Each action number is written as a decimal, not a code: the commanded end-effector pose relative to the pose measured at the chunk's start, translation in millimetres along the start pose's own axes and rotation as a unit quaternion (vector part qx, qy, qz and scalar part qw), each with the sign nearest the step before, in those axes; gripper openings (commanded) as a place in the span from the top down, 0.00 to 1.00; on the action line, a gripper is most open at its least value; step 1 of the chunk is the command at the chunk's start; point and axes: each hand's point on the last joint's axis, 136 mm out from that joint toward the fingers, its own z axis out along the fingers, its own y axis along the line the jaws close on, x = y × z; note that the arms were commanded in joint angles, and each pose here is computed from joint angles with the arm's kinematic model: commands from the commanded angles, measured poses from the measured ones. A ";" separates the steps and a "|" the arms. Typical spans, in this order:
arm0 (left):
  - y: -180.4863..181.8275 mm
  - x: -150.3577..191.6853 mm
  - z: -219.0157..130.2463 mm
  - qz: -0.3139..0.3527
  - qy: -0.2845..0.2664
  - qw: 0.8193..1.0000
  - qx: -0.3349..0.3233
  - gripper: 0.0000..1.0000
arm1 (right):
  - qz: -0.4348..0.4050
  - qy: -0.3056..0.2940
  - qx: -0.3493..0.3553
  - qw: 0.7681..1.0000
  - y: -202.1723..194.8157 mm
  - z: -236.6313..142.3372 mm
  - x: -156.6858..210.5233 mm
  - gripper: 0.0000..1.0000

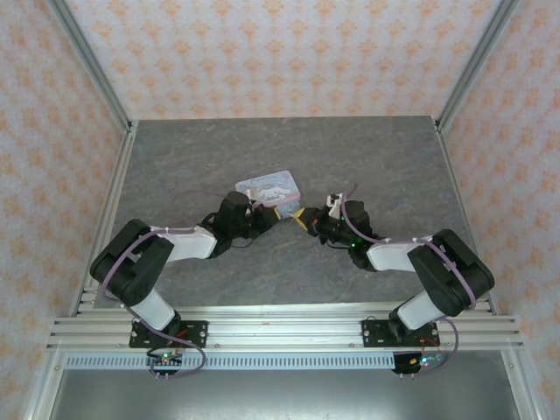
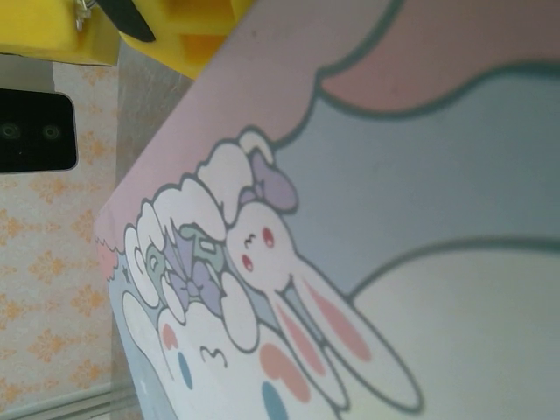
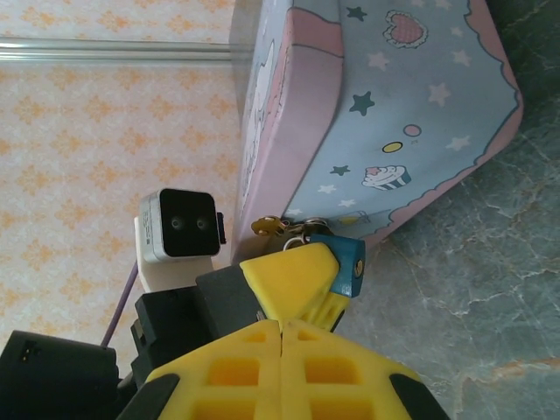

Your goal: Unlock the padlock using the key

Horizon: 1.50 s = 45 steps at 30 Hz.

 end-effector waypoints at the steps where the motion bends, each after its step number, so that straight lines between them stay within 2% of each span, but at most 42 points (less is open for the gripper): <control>1: -17.0 -4.7 2.5 0.019 0.008 0.999 0.032 1.00 | -0.016 -0.011 -0.014 1.000 0.8 -1.4 -1.1 1.00; 9: -22.5 -4.4 1.1 0.017 0.009 0.999 0.045 1.00 | 0.009 -0.023 -0.010 1.000 -22.0 -0.8 -1.7 1.00; 17: -28.3 -6.2 0.2 0.010 0.006 0.998 0.063 1.00 | 0.015 -0.028 -0.008 0.999 -27.2 -1.7 1.3 1.00; 27: -37.4 -8.3 -0.3 -0.037 0.007 0.994 0.102 1.00 | 0.027 -0.050 -0.025 0.998 -17.2 -1.7 -3.4 1.00; 45: -50.3 -16.0 -3.5 -0.039 0.063 0.984 0.160 1.00 | 0.017 -0.046 -0.033 0.998 -3.4 -10.7 2.4 1.00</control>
